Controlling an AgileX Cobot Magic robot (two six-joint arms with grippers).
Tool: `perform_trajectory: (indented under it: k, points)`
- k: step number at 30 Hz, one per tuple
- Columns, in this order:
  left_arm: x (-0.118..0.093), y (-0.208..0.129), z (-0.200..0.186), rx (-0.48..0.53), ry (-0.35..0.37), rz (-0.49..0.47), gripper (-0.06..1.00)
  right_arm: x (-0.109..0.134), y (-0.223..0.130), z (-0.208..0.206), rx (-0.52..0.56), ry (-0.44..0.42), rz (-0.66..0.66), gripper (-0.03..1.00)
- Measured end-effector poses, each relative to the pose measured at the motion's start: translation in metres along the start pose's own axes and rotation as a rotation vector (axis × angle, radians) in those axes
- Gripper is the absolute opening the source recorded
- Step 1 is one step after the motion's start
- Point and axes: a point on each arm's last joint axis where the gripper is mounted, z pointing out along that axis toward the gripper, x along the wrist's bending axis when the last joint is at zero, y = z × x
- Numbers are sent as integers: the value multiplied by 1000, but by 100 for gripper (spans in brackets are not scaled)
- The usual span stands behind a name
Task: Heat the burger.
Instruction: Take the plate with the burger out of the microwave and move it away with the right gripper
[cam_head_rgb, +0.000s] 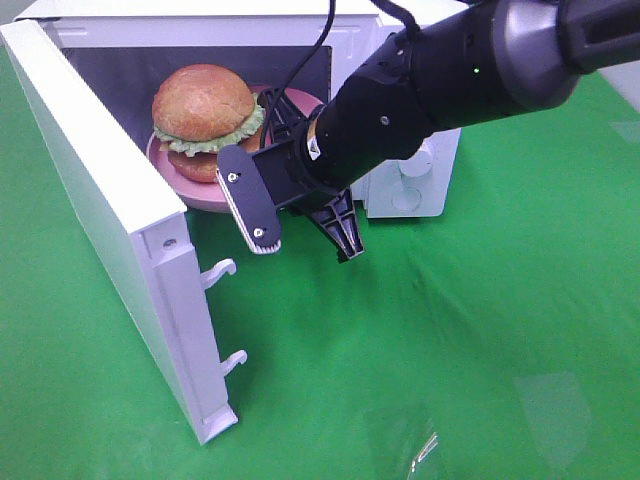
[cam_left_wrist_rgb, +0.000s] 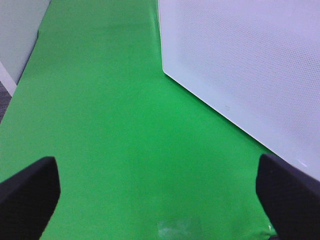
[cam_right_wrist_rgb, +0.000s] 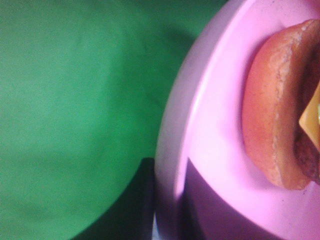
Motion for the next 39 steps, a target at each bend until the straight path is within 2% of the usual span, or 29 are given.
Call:
perform_trajectory:
  k: [22, 30, 39]
  points:
    - [0, 0, 0, 0, 0, 0, 99, 51, -4, -54, -20, 28, -17, 10]
    - [0, 0, 0, 0, 0, 0, 99, 72, -7, -83, -26, 25, 28, 10]
    - [0, 0, 0, 0, 0, 0, 99, 85, -9, -103, -26, 17, 65, 10]
